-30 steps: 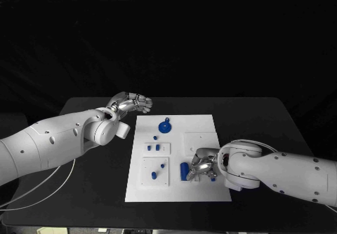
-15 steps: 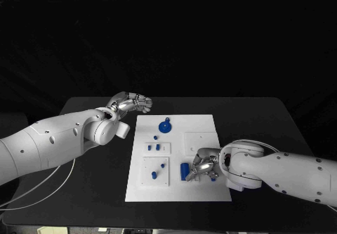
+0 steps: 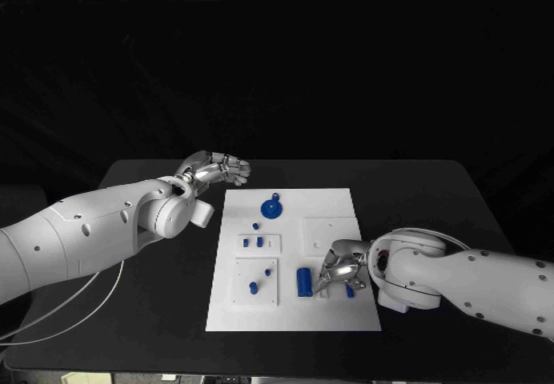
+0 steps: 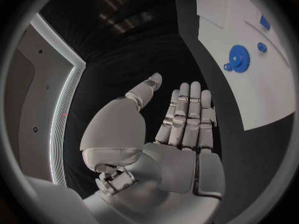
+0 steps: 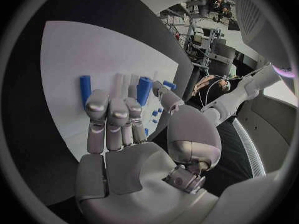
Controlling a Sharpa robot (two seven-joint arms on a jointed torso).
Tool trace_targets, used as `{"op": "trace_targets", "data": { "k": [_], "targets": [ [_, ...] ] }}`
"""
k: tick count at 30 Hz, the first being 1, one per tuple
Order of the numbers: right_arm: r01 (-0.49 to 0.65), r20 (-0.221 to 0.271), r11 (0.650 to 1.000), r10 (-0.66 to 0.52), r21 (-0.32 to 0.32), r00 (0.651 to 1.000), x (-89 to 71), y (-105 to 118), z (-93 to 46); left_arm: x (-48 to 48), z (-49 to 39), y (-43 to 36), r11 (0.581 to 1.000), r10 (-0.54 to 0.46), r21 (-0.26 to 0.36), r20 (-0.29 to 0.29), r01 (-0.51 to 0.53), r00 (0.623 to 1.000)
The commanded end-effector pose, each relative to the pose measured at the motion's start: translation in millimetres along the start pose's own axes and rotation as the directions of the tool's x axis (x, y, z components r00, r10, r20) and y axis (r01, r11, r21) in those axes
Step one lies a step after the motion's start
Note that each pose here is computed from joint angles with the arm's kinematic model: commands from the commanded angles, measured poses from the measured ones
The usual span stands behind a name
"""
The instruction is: Assemble the parts on the task board
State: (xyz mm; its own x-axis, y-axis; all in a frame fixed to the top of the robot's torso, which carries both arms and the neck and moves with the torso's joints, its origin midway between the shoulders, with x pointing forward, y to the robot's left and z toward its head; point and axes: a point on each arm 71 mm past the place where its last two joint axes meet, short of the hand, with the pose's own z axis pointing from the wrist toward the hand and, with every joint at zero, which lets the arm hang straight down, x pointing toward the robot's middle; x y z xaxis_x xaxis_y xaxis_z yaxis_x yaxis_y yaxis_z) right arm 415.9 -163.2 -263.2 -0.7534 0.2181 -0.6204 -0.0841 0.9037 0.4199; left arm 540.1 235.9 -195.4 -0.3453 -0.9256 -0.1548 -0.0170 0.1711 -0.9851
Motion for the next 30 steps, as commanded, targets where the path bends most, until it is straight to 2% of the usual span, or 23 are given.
{"op": "trace_targets", "data": {
  "k": [1, 5, 8, 12, 14, 21, 30],
  "targets": [
    [-0.013, 0.017, 0.999, 0.014, -0.038, 1.000, -8.6, 4, -7.7, 0.8, 0.3, -1.6, 1.000, -0.005, 0.011, -0.010, 0.005, 1.000],
    [-0.047, 0.027, 0.998, 0.048, -0.029, 0.998, -25.9, 1, -16.2, -0.5, 0.2, -1.4, 1.000, -0.004, 0.012, -0.006, 0.004, 1.000],
    [-0.014, 0.018, 1.000, 0.014, 0.000, 1.000, -41.0, -1, -18.9, -1.7, 0.3, -1.1, 1.000, -0.003, 0.011, -0.003, 0.003, 1.000],
    [0.003, 0.004, 0.998, -0.004, 0.061, 1.000, -47.2, -14, -20.6, -0.7, 0.3, -1.2, 1.000, -0.003, 0.010, -0.005, 0.003, 1.000],
    [0.013, -0.009, 0.996, -0.012, 0.089, 1.000, -47.5, -20, -20.7, -0.5, 0.2, -1.2, 1.000, -0.003, 0.010, -0.005, 0.004, 1.000],
    [0.061, 0.011, 0.985, -0.063, 0.159, 0.998, -40.9, -34, -22.3, 0.5, 0.7, -1.4, 1.000, -0.004, 0.010, -0.008, 0.004, 1.000],
    [0.084, -0.005, 0.974, -0.084, 0.209, 0.996, -20.4, -53, -20.3, 0.2, 0.7, -1.1, 1.000, -0.004, 0.009, -0.007, 0.004, 1.000]
  ]
}}
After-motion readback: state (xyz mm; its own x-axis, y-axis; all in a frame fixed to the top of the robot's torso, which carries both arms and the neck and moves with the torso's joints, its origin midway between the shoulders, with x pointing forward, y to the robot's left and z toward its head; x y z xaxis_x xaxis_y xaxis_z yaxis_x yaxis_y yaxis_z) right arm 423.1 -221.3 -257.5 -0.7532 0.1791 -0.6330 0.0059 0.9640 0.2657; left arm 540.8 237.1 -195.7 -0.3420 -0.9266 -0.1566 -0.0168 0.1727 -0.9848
